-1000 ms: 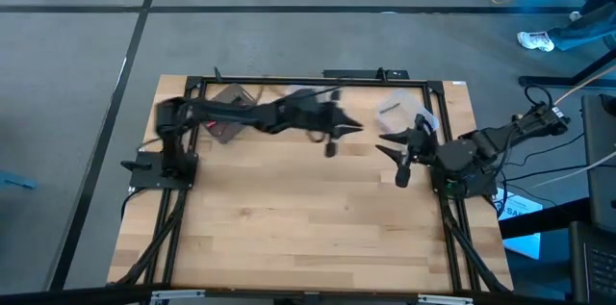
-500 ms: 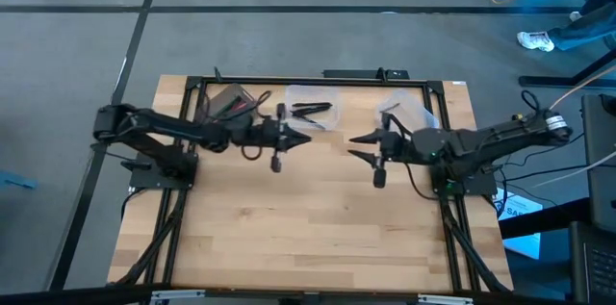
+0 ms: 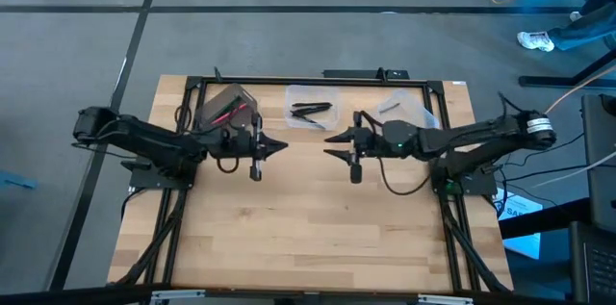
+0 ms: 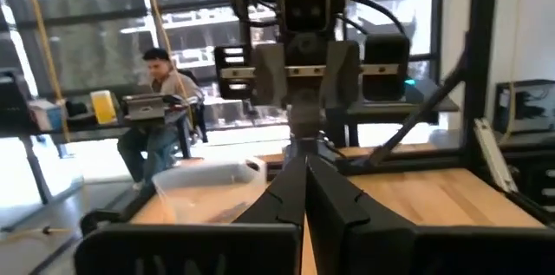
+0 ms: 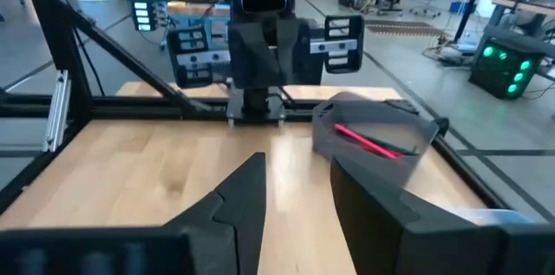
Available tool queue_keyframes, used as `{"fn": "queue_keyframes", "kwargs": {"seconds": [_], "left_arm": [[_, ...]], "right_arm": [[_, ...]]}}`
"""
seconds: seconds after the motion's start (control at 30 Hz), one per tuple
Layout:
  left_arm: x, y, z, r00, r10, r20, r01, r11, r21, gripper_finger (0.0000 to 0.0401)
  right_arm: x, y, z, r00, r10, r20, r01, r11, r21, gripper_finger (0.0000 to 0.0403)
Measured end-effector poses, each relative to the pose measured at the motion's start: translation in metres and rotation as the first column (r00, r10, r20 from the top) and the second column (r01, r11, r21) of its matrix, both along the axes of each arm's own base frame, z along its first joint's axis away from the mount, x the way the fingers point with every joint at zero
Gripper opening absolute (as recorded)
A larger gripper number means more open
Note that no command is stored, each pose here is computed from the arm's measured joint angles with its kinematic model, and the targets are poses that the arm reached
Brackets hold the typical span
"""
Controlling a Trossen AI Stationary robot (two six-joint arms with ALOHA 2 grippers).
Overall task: Sort crayons/erasers/pens/pencils in bins
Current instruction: Return to Home Position
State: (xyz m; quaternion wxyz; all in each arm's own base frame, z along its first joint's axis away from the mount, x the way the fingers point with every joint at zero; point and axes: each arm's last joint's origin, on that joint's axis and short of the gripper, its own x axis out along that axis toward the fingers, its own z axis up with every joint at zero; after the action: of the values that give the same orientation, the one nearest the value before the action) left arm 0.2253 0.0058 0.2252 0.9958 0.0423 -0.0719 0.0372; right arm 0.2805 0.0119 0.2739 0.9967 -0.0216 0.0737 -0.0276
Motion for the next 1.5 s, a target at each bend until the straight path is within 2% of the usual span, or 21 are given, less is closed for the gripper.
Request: {"fn": "queue_keyframes", "kwargs": {"seconds": [0.17, 0.27, 0.4, 0.57, 0.7, 0.83, 1.03, 1.2, 1.5], "left_arm": [[-0.011, -0.011, -0.011, 0.999, -0.014, 0.038, 0.014, 1.000, -0.004, 0.0002], [-0.023, -0.014, -0.019, 0.998, 0.003, 0.067, -0.003, 1.000, 0.001, 0.0001], [-0.043, -0.016, -0.035, 0.994, 0.015, 0.109, -0.011, 0.999, -0.035, 0.0002], [-0.060, -0.016, -0.045, 0.987, 0.016, 0.157, -0.006, 0.998, -0.059, 0.0003], [-0.067, -0.014, -0.046, 0.980, 0.043, 0.194, -0.030, 0.997, -0.072, 0.0001], [-0.067, -0.014, -0.046, 0.979, 0.064, 0.195, -0.050, 0.996, -0.075, 0.0003], [-0.071, -0.013, -0.039, 0.969, 0.072, 0.238, -0.058, 0.996, -0.064, 0.0001], [-0.075, -0.013, -0.034, 0.964, 0.075, 0.256, -0.066, 0.997, -0.044, 0.0003], [-0.082, -0.012, -0.032, 0.975, 0.073, 0.211, -0.068, 0.997, -0.033, 0.0004]], "right_arm": [[0.012, 0.001, -0.019, 0.999, 0.027, -0.047, -0.027, 1.000, 0.014, 0.0133], [0.006, 0.001, -0.036, 0.998, 0.056, -0.012, -0.056, 0.997, 0.053, 0.0123], [-0.025, -0.007, -0.059, 0.998, 0.039, 0.050, -0.044, 0.993, 0.110, 0.0102], [-0.070, -0.020, -0.067, 0.991, -0.029, 0.134, 0.008, 0.989, 0.151, 0.0084], [-0.094, -0.025, -0.061, 0.981, -0.056, 0.188, 0.025, 0.986, 0.166, 0.0070], [-0.106, -0.027, -0.052, 0.991, -0.071, 0.118, 0.051, 0.985, 0.163, 0.0048], [-0.121, -0.025, -0.018, 0.995, -0.060, 0.081, 0.050, 0.992, 0.116, 0.0008], [-0.143, -0.022, 0.005, 0.993, -0.043, 0.106, 0.035, 0.996, 0.079, 0.0010], [-0.183, -0.019, 0.007, 0.991, -0.052, 0.121, 0.042, 0.996, 0.085, 0.0004]]}}
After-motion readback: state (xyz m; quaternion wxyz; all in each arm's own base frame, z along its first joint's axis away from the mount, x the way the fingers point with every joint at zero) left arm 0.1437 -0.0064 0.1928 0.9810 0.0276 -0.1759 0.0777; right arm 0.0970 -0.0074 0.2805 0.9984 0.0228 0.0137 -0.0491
